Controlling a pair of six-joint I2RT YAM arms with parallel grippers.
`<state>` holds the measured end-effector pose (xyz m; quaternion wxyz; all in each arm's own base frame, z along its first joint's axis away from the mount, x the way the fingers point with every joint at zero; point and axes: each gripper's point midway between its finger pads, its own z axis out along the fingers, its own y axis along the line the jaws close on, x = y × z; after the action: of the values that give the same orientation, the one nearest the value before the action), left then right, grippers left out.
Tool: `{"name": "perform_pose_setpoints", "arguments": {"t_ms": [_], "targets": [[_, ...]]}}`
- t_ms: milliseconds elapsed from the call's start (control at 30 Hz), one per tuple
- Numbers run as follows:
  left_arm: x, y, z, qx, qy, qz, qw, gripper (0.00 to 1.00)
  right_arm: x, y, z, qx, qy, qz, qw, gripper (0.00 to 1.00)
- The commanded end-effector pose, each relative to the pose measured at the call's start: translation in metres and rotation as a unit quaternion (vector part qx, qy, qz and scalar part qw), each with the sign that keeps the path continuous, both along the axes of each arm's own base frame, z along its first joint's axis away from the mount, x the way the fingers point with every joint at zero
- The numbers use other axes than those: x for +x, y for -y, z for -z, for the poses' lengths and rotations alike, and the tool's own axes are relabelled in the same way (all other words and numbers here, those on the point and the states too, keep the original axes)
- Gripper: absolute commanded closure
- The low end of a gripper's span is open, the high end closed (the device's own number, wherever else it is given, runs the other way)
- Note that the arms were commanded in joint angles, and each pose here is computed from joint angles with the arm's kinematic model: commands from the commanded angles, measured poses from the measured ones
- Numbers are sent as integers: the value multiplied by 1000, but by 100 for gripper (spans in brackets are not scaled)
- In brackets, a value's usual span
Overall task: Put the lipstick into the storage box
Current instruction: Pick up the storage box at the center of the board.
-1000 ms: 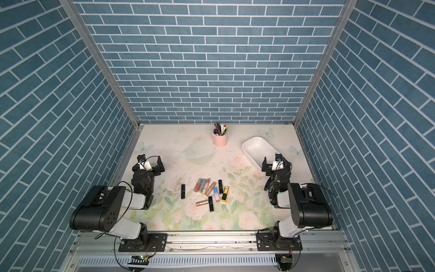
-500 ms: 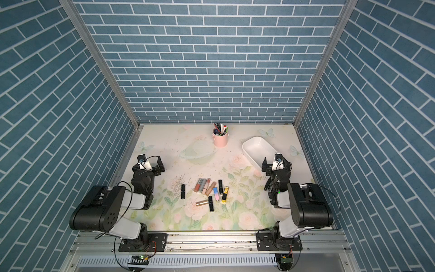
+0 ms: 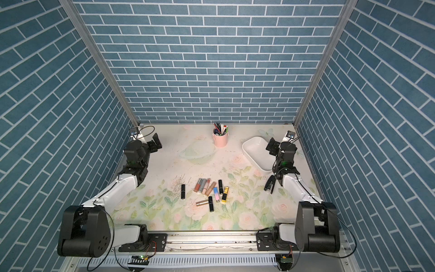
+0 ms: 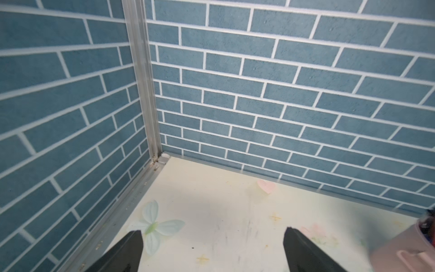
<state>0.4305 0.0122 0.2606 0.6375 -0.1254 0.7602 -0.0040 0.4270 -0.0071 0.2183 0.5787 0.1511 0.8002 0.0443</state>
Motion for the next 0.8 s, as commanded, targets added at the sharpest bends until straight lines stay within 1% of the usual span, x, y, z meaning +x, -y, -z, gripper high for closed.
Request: {"name": "perform_pose_setpoints", "arguments": {"t_ms": [0, 67, 167, 300, 400, 467, 567, 767], "targets": [[-10, 38, 39, -75, -112, 80, 988, 0, -29, -7, 58, 83, -171, 23, 981, 5], [-13, 65, 38, -100, -122, 132, 979, 0, -37, -7, 61, 98, -208, 36, 972, 5], [-24, 102, 43, -101, -143, 184, 967, 0, -47, -1, 62, 113, -237, 55, 963, 6], [-42, 145, 49, -100, -154, 238, 954, 0, -57, 14, 73, 156, -259, 78, 950, 15], [-53, 167, 52, -93, -157, 264, 947, 0, -63, 23, 88, 198, -269, 84, 939, 19], [-58, 175, 54, -90, -161, 273, 944, 0, -64, 25, 97, 214, -275, 85, 933, 21], [-62, 179, 59, -89, -168, 277, 942, 0, -65, 27, 108, 221, -288, 88, 928, 21], [-66, 179, 62, -89, -170, 275, 942, 0, -65, 23, 129, 241, -303, 82, 918, 25]]}}
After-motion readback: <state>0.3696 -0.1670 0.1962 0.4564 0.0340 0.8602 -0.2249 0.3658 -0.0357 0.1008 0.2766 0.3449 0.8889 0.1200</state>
